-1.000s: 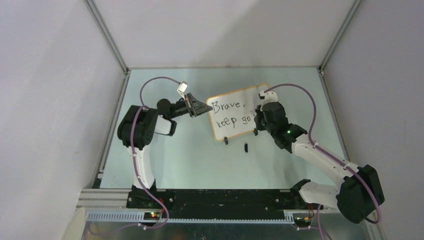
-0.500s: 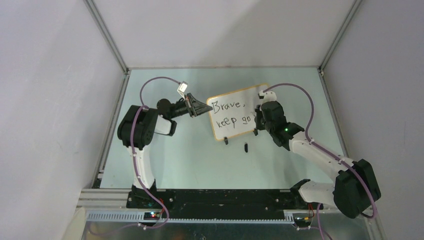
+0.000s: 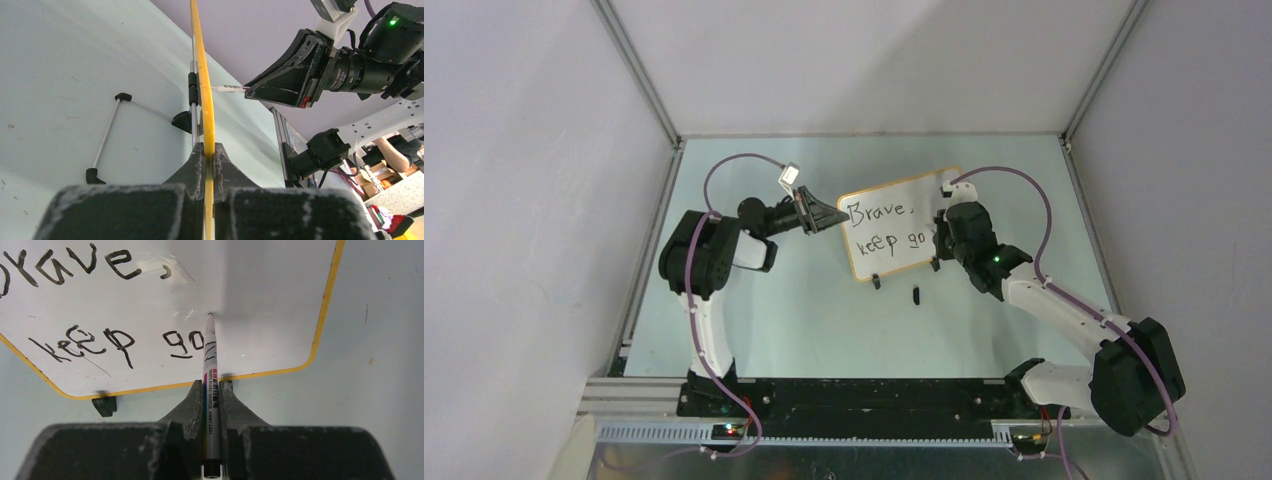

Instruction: Write a sentence on the whiteboard

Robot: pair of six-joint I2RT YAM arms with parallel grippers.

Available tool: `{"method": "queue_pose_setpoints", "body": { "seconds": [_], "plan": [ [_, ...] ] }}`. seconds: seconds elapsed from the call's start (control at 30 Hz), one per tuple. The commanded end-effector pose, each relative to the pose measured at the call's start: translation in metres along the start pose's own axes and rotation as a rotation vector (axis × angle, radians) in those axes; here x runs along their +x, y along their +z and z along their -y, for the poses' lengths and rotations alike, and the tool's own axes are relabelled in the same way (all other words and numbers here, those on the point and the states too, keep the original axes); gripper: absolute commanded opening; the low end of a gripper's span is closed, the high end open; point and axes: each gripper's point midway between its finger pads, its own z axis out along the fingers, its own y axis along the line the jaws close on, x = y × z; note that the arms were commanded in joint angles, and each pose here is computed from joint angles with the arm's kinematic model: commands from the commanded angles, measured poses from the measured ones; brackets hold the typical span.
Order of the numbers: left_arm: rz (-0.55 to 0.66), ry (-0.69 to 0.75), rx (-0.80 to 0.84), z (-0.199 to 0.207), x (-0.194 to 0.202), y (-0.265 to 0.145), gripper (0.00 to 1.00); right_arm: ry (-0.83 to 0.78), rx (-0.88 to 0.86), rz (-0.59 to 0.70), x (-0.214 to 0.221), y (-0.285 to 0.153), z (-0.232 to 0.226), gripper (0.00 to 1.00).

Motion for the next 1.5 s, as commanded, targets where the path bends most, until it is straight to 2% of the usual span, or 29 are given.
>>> {"method": "queue_pose_setpoints", "body": {
  "seconds": [0.0, 0.53, 0.8, 0.83, 0.87, 0.93, 1.47],
  "plan": [
    [-0.054, 0.061, 0.070, 0.019, 0.008, 0.000, 0.00, 0.010, -0.024, 0.060, -0.026, -0.001, -0.006, 0.00],
    [-0.054, 0.060, 0.069, 0.019, 0.008, -0.001, 0.00, -0.012, -0.048, 0.114, -0.032, -0.020, -0.012, 0.00],
    [-0.053, 0.060, 0.069, 0.019, 0.008, -0.001, 0.00, -0.012, -0.005, 0.072, -0.016, -0.021, -0.001, 0.00],
    [-0.054, 0.061, 0.070, 0.019, 0.008, 0.000, 0.00, 0.028, -0.038, 0.198, -0.047, -0.054, 0.000, 0.00],
    [-0.054, 0.060, 0.070, 0.019, 0.008, 0.000, 0.00, -0.002, -0.009, 0.089, -0.019, -0.027, 0.000, 0.00],
    [-0.055, 0.061, 0.071, 0.020, 0.008, 0.000, 0.00, -0.013, -0.002, 0.050, -0.009, -0.018, 0.000, 0.00],
    [-0.054, 0.062, 0.071, 0.019, 0.008, 0.000, 0.00, -0.020, 0.000, 0.024, -0.001, -0.009, -0.001, 0.00]
  ]
}}
